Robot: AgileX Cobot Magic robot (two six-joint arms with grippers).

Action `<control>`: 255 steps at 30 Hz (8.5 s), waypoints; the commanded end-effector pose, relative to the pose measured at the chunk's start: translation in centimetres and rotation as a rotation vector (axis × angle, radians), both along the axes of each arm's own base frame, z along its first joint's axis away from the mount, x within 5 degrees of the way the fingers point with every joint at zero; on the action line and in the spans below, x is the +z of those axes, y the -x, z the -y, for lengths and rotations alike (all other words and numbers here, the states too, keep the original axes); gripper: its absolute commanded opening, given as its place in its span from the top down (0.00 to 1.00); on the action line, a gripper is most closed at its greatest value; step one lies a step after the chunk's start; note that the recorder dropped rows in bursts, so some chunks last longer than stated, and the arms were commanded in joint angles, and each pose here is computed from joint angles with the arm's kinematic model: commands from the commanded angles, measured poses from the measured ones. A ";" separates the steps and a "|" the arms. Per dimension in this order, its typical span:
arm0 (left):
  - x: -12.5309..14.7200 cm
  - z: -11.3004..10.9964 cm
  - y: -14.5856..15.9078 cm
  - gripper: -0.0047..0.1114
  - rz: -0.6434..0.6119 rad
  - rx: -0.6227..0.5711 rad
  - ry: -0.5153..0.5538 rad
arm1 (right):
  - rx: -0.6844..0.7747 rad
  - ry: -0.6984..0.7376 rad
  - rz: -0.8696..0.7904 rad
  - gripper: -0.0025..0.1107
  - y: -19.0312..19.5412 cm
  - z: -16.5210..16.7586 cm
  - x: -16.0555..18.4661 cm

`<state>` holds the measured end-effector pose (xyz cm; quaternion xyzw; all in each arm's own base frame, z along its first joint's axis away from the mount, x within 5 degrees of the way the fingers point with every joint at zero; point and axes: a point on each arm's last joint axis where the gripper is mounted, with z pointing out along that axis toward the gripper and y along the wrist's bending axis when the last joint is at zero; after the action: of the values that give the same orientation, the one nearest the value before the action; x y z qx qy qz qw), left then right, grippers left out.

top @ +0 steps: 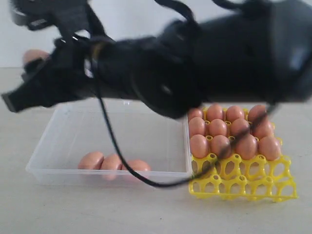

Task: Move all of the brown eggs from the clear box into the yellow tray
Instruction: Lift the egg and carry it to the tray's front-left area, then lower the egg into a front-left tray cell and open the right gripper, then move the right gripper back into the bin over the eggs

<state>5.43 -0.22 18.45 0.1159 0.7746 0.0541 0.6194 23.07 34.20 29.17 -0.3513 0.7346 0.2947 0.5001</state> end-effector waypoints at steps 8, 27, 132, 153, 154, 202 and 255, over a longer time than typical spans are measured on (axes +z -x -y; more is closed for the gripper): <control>0.1 0.0 0.0 1.00 0.010 0.000 0.008 | -0.576 -0.241 0.100 0.98 1.9 24.3 -3.8; 0.1 0.0 0.0 1.00 0.010 0.000 0.008 | 0.087 -0.156 -0.342 0.98 -1.3 24.9 -7.9; 0.1 0.0 0.0 1.00 0.010 0.000 0.008 | -0.292 0.189 -0.652 0.98 0.3 23.7 -14.0; 0.1 0.0 0.0 1.00 0.010 0.000 0.008 | -0.284 0.188 -0.649 0.98 0.3 23.7 -13.9; 0.1 0.0 0.0 1.00 0.010 0.000 0.008 | -0.274 0.192 -0.643 0.98 0.3 23.6 -13.9; 0.1 0.0 0.0 1.00 0.010 0.000 0.008 | -0.271 0.473 -0.444 0.98 -10.5 22.2 3.6; 0.1 0.0 0.0 1.00 0.010 0.000 0.008 | 0.404 0.917 -0.462 0.41 -9.5 2.6 -11.9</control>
<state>5.43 -0.22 18.45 0.1159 0.7746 0.0541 0.6194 32.42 31.47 17.02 -0.5908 0.7993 0.1037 0.0367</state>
